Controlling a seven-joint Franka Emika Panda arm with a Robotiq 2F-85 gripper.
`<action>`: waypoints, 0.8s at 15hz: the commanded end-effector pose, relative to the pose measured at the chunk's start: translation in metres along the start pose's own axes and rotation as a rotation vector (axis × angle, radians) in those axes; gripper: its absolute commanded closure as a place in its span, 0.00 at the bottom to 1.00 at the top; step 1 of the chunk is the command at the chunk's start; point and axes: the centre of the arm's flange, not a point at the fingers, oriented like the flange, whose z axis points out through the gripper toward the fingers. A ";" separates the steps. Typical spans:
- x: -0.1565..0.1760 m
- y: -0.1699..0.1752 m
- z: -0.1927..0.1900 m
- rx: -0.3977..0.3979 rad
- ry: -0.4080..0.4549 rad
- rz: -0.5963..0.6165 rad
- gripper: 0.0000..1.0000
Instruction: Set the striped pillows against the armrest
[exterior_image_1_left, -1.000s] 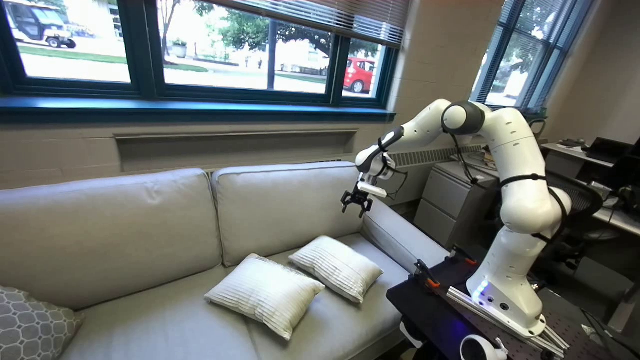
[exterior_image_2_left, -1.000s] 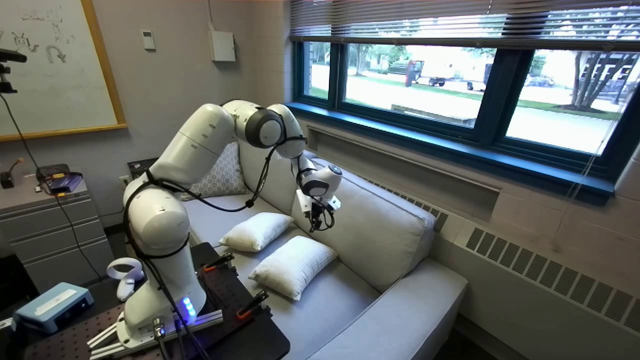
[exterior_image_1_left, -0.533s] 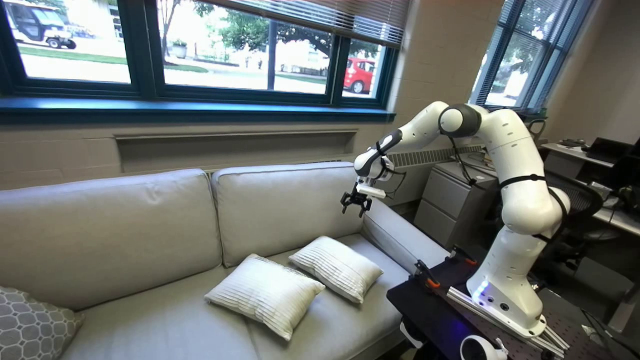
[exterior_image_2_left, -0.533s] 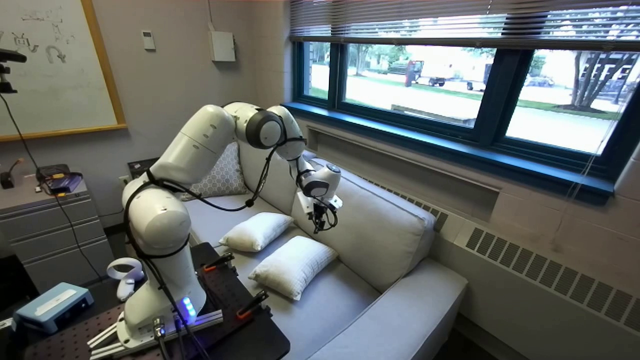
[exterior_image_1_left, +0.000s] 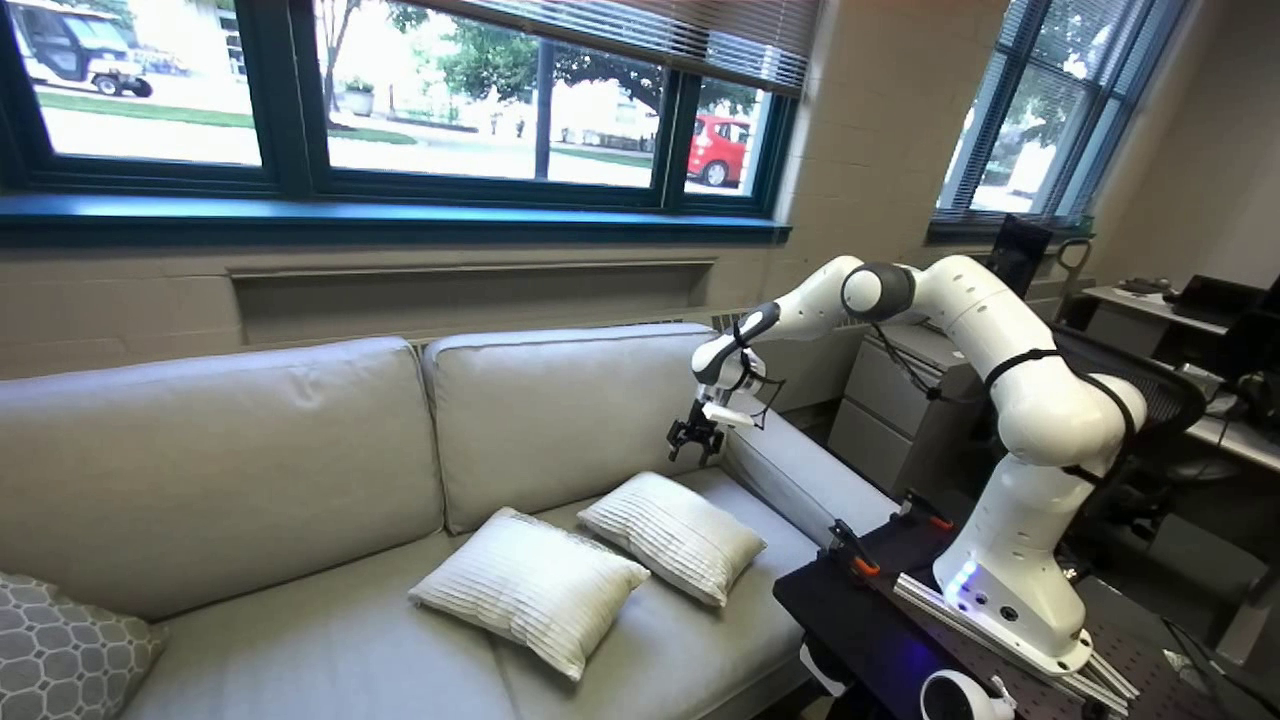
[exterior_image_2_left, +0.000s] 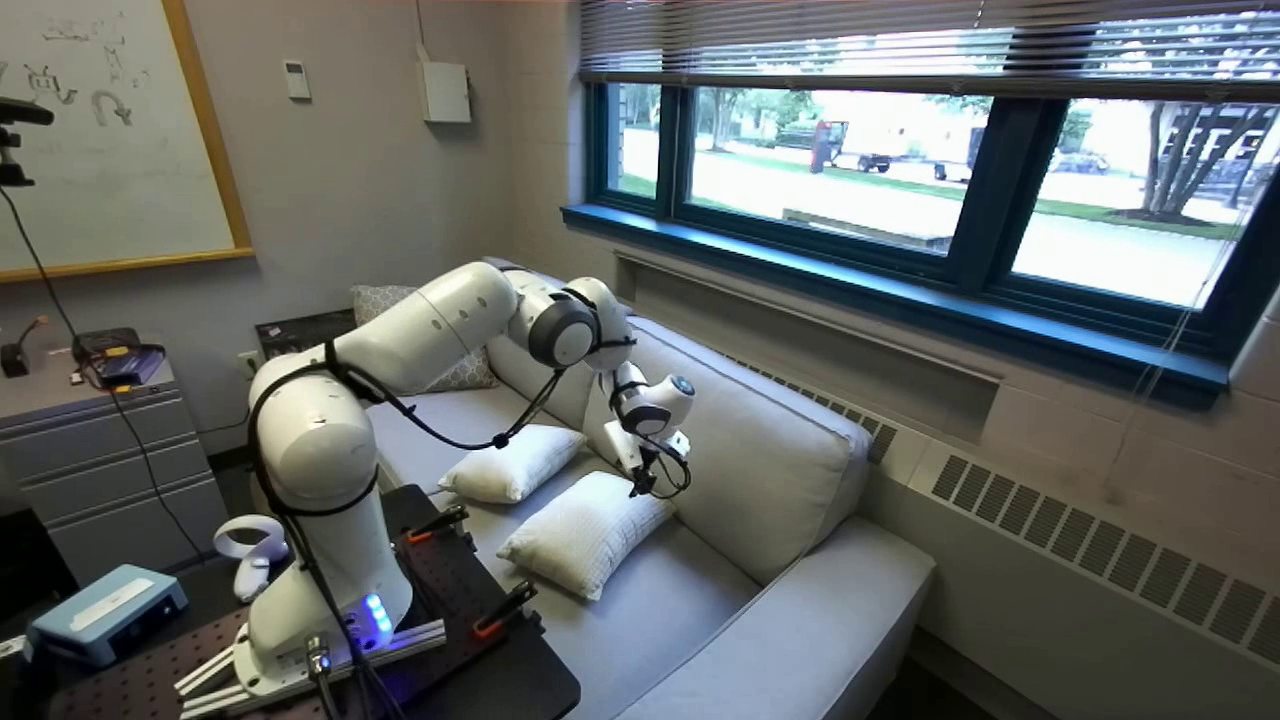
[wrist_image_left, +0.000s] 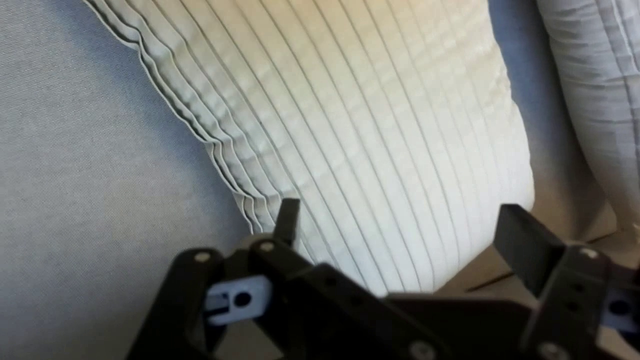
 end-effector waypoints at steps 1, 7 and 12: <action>0.061 0.018 0.043 0.027 -0.095 -0.097 0.00; 0.078 0.028 0.105 0.099 -0.277 -0.232 0.00; 0.060 0.019 0.152 0.113 -0.468 -0.285 0.00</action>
